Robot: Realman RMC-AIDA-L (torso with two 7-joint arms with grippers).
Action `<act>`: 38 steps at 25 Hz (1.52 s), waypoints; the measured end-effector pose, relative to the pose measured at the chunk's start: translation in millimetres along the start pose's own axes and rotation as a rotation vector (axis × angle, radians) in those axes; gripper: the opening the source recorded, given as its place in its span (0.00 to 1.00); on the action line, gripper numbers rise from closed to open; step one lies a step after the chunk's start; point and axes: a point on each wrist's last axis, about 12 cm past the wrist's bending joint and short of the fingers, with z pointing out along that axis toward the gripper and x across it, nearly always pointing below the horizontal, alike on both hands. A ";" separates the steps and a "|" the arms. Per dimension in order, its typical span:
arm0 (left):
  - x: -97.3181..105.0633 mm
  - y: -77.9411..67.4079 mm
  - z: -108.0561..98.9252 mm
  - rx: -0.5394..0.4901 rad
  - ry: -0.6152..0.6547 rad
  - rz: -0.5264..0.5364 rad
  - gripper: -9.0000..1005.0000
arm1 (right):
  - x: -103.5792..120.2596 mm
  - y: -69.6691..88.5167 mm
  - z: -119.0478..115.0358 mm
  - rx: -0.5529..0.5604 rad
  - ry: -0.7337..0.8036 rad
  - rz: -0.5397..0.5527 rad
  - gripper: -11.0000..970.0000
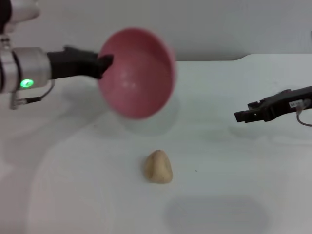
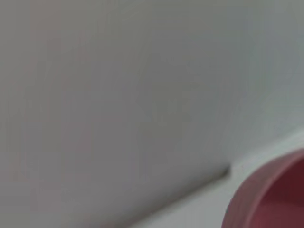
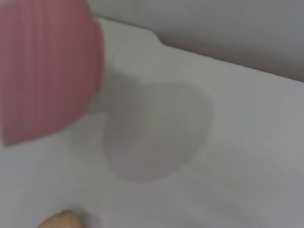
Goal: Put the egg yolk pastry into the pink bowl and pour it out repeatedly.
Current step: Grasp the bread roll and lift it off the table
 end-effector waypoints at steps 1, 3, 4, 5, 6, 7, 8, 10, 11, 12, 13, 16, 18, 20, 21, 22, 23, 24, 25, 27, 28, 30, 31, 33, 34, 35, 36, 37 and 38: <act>-1.6 12.2 -9.7 -0.003 0.112 -0.072 0.01 | -2.4 1.7 1.5 -0.003 0.005 -0.012 0.48; -0.8 18.3 -16.0 -0.017 0.181 -0.116 0.01 | -6.7 5.2 4.3 -0.009 0.016 -0.035 0.48; -0.2 22.4 -21.3 -0.033 0.223 -0.149 0.01 | -8.9 6.6 5.5 -0.011 0.019 -0.045 0.48; 0.2 26.5 -27.0 -0.053 0.259 -0.180 0.01 | -11.0 8.3 7.0 -0.012 0.024 -0.056 0.48; 1.5 31.5 -35.3 -0.081 0.295 -0.210 0.01 | -13.3 9.8 8.5 -0.012 0.027 -0.066 0.48; 2.7 33.6 -41.5 -0.095 0.324 -0.232 0.01 | -15.9 12.1 10.6 -0.014 0.031 -0.079 0.48; 3.5 35.5 -48.7 -0.113 0.347 -0.246 0.01 | -17.6 15.0 13.5 -0.017 0.039 -0.094 0.47; 4.9 36.4 -61.7 -0.136 0.382 -0.268 0.01 | -20.6 22.4 20.2 -0.031 0.058 -0.130 0.47; 5.9 35.8 -70.6 -0.152 0.403 -0.276 0.01 | -22.5 28.6 25.1 -0.046 0.074 -0.160 0.47; 6.4 34.3 -76.3 -0.162 0.420 -0.276 0.01 | -24.0 33.8 28.9 -0.059 0.086 -0.184 0.47; 7.5 33.1 -82.9 -0.182 0.448 -0.276 0.01 | -26.1 40.5 33.5 -0.077 0.098 -0.210 0.47; 12.2 31.4 -94.3 -0.227 0.528 -0.282 0.01 | -33.5 59.3 46.3 -0.127 0.115 -0.275 0.47; 14.9 30.7 -97.3 -0.237 0.570 -0.285 0.01 | -38.1 69.4 53.4 -0.156 0.111 -0.297 0.46; 16.9 27.9 -95.2 -0.228 0.597 -0.278 0.01 | -42.9 79.0 60.7 -0.191 0.089 -0.304 0.46; 18.0 26.3 -93.5 -0.223 0.608 -0.272 0.01 | -44.2 82.3 64.5 -0.202 0.082 -0.304 0.46; 18.9 25.0 -92.0 -0.222 0.619 -0.263 0.01 | -45.2 85.3 68.7 -0.211 0.078 -0.304 0.46; 20.1 23.5 -90.2 -0.222 0.634 -0.252 0.01 | -46.0 89.6 75.8 -0.220 0.089 -0.312 0.46; 21.0 22.3 -88.7 -0.223 0.647 -0.242 0.01 | -46.1 90.5 77.4 -0.221 0.093 -0.315 0.46; 21.5 21.4 -87.5 -0.225 0.657 -0.234 0.01 | -46.3 93.4 82.5 -0.226 0.113 -0.325 0.45; 21.7 19.2 -84.3 -0.226 0.675 -0.217 0.01 | -45.8 98.4 90.1 -0.238 0.148 -0.338 0.45; 21.0 17.8 -82.2 -0.227 0.680 -0.206 0.01 | -45.3 100.6 93.4 -0.246 0.162 -0.340 0.45; 19.3 15.7 -78.1 -0.227 0.681 -0.187 0.01 | -42.7 103.7 99.1 -0.258 0.178 -0.335 0.45; 18.5 15.2 -76.7 -0.228 0.678 -0.180 0.01 | -42.0 104.5 100.9 -0.260 0.181 -0.333 0.45; 16.5 13.9 -73.7 -0.228 0.674 -0.165 0.01 | -39.4 106.2 105.1 -0.266 0.182 -0.321 0.45; 15.8 13.1 -72.5 -0.226 0.675 -0.159 0.01 | -37.9 106.5 106.8 -0.269 0.183 -0.313 0.44; 14.4 12.0 -70.8 -0.224 0.675 -0.152 0.01 | -36.5 106.7 108.1 -0.274 0.184 -0.303 0.44; 13.6 11.3 -69.7 -0.223 0.675 -0.148 0.01 | -34.5 106.5 109.6 -0.278 0.186 -0.291 0.44; 12.9 10.6 -68.7 -0.222 0.675 -0.144 0.01 | -32.5 106.1 111.1 -0.280 0.191 -0.280 0.44; 12.1 9.9 -67.6 -0.221 0.675 -0.139 0.01 | -30.7 105.5 112.3 -0.280 0.195 -0.273 0.44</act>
